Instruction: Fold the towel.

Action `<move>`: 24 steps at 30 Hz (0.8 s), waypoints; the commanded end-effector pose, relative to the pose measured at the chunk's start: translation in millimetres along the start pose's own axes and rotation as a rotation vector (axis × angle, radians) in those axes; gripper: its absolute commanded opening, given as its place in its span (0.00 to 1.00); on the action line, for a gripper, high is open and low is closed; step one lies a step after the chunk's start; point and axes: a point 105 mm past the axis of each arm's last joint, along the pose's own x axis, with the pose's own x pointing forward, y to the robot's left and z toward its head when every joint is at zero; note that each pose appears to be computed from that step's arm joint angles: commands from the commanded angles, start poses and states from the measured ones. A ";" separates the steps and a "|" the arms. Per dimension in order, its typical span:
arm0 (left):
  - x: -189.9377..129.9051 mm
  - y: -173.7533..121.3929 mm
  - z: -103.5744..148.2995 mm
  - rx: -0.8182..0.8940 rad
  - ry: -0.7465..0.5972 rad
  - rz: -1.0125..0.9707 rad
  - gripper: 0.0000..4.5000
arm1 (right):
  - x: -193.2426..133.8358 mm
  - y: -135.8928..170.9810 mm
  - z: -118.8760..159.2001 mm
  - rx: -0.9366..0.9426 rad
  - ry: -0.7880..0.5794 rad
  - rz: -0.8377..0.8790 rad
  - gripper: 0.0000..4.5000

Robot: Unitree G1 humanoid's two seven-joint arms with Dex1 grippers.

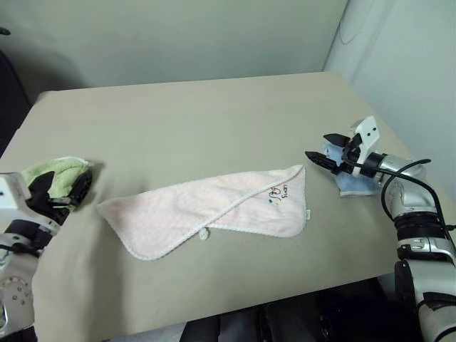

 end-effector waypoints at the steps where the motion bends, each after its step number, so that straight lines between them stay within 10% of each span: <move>1: 5.1 -2.3 10.8 0.036 -0.027 -0.010 0.99 | -9.3 -6.0 14.3 -0.021 -0.057 -0.037 1.00; 24: 12.6 -15.2 10.7 0.031 -0.055 -0.051 0.99 | -8.6 -2.7 -7.0 -0.012 0.012 -0.025 1.00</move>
